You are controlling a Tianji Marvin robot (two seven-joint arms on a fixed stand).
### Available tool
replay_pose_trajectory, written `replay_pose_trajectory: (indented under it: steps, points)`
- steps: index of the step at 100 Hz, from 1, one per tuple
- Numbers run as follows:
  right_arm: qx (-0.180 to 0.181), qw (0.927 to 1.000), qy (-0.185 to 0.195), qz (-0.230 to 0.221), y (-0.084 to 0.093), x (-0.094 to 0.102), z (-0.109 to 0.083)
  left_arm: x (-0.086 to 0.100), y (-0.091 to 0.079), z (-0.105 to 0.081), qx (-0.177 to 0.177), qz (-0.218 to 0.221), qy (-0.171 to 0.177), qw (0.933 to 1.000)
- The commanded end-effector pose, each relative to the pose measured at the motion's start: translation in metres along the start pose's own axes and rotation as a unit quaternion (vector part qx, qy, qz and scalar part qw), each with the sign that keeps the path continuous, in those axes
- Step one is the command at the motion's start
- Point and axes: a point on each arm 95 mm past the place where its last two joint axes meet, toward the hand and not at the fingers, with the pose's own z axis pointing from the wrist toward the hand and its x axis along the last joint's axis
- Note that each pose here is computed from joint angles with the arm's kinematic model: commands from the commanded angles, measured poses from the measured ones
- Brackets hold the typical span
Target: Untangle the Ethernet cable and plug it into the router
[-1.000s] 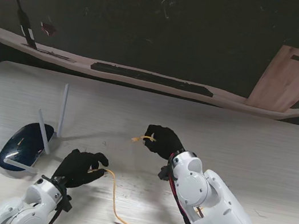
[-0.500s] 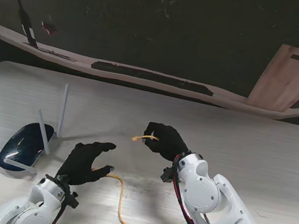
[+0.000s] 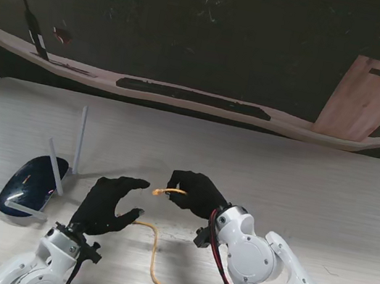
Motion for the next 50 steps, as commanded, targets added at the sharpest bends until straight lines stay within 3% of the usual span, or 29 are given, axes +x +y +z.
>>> replay_pose_trajectory:
  steps: [1,22,50]
  points:
    - [0.021,0.9996,-0.003,0.021,-0.012,0.004,-0.002,0.002,0.003,0.002,-0.009,0.018,0.004,0.9998]
    - [0.048,0.9964,-0.017,0.068,-0.023,0.007,-0.001,0.003,0.005,0.003,0.009,0.034,0.013,0.9993]
    - [0.055,0.9930,-0.028,0.100,-0.026,0.007,0.000,0.003,0.008,0.003,0.016,0.033,0.009,0.9993]
